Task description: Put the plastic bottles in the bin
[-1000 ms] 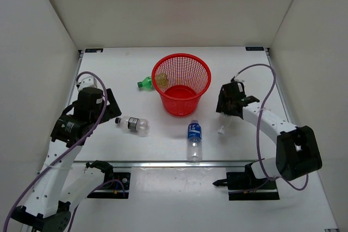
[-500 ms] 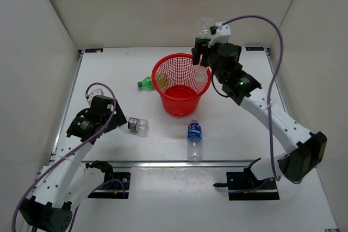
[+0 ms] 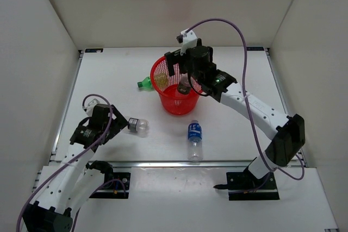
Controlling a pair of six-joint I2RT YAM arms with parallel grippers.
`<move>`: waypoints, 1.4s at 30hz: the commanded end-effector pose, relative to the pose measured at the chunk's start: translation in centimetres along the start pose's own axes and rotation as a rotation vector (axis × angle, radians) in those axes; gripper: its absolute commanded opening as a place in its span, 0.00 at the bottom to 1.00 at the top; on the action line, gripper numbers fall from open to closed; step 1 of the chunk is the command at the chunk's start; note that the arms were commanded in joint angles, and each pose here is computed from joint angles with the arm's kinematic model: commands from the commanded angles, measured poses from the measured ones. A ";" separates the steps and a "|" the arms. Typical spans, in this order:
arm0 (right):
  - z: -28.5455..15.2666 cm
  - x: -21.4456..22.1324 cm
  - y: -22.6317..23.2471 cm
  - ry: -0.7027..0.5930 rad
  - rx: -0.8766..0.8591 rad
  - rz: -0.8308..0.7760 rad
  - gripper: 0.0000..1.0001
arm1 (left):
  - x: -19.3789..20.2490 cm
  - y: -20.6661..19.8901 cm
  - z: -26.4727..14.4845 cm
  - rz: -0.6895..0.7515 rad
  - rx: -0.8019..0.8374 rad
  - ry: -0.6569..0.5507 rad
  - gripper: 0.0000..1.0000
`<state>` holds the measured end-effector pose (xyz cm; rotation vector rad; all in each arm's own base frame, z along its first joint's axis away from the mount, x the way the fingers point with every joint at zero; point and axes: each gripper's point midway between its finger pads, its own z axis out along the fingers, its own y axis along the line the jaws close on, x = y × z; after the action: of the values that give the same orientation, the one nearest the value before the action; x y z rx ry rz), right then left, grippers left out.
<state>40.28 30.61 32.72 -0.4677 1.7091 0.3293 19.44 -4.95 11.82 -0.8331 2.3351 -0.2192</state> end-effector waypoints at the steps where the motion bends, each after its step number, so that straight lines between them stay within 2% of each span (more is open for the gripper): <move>1: -4.7 -8.2 -1.5 -0.208 0.070 -0.019 0.99 | -1.5 -1.5 0.3 -0.101 0.043 -0.060 0.99; 3: -7.0 -8.5 -2.8 -0.217 0.157 -0.052 0.99 | -2.2 -1.7 0.7 -0.115 0.038 -0.093 0.99; 8: -16.2 -7.4 -9.9 -0.232 0.571 -0.057 0.99 | -2.8 -2.3 3.1 -0.134 0.010 -0.105 0.99; 9: -17.9 -6.4 -11.2 -0.222 0.616 -0.074 1.00 | -2.5 -2.5 3.4 -0.117 0.007 -0.090 0.99; 13: -26.3 -2.8 -18.0 -0.155 0.967 -0.079 0.99 | -2.3 -2.6 5.2 -0.067 -0.056 -0.081 0.99; 14: -27.8 -1.1 -19.3 -0.108 1.067 -0.124 0.99 | -1.9 -2.5 5.7 -0.061 -0.071 -0.065 0.99; 15: -31.0 -2.3 -20.5 -0.163 1.137 -0.091 0.99 | -1.7 -2.3 6.2 -0.050 -0.083 -0.053 0.99; 16: -32.7 0.0 -21.3 -0.051 1.207 -0.191 1.00 | -1.4 -2.3 6.6 -0.056 -0.085 -0.046 0.99; 17: -34.4 0.5 -22.0 -0.107 1.251 -0.088 0.99 | -0.9 -2.3 7.1 -0.054 -0.089 -0.030 0.98; 18: -35.0 1.5 -22.3 -0.067 1.274 -0.098 0.99 | -0.4 -2.0 7.6 -0.052 -0.107 -0.012 0.99; 25: -32.2 1.5 -20.6 -0.068 1.168 -0.167 0.99 | 1.0 -2.7 9.4 -0.046 -0.112 0.007 0.98; 31: -27.2 3.8 -20.1 0.002 1.071 -0.264 0.99 | 1.8 -3.0 10.7 0.005 -0.159 0.038 0.99; 32: -25.2 2.9 -19.5 -0.085 0.982 -0.135 0.99 | 2.0 -3.1 10.8 -0.003 -0.148 0.046 0.99; 33: -22.8 4.2 -19.5 0.022 0.820 -0.180 1.00 | 2.3 -2.8 11.0 -0.008 -0.149 0.051 0.98; 34: -20.9 5.4 -20.3 0.050 0.667 -0.023 0.99 | 2.7 -2.9 11.1 -0.007 -0.140 0.065 0.97; 35: -20.4 6.0 -20.6 0.039 0.598 0.113 0.98 | 2.9 -2.6 11.2 -0.003 -0.146 0.069 0.95; 36: -19.9 6.9 -21.6 0.037 0.472 0.204 0.99 | 3.1 -2.5 11.3 -0.006 -0.141 0.070 0.88; 37: -20.1 7.7 -22.1 0.005 0.382 0.341 0.99 | 3.0 -2.6 11.3 -0.008 -0.134 0.069 0.73; 38: -20.5 7.2 -22.6 -0.037 0.367 0.355 0.99 | 2.9 -2.4 11.3 0.004 -0.140 0.062 0.48; 40: -20.8 7.8 -23.0 -0.047 0.418 0.341 1.00 | 2.1 -3.4 11.1 0.014 -0.114 0.037 0.28; 42: -20.4 8.4 -22.6 0.004 0.466 0.267 0.99 | 1.2 -4.4 10.8 0.036 -0.097 0.027 0.21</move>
<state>32.36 -7.25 28.39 0.2504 1.7785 -0.2155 25.87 -8.05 2.29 -0.8851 2.4541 -0.0698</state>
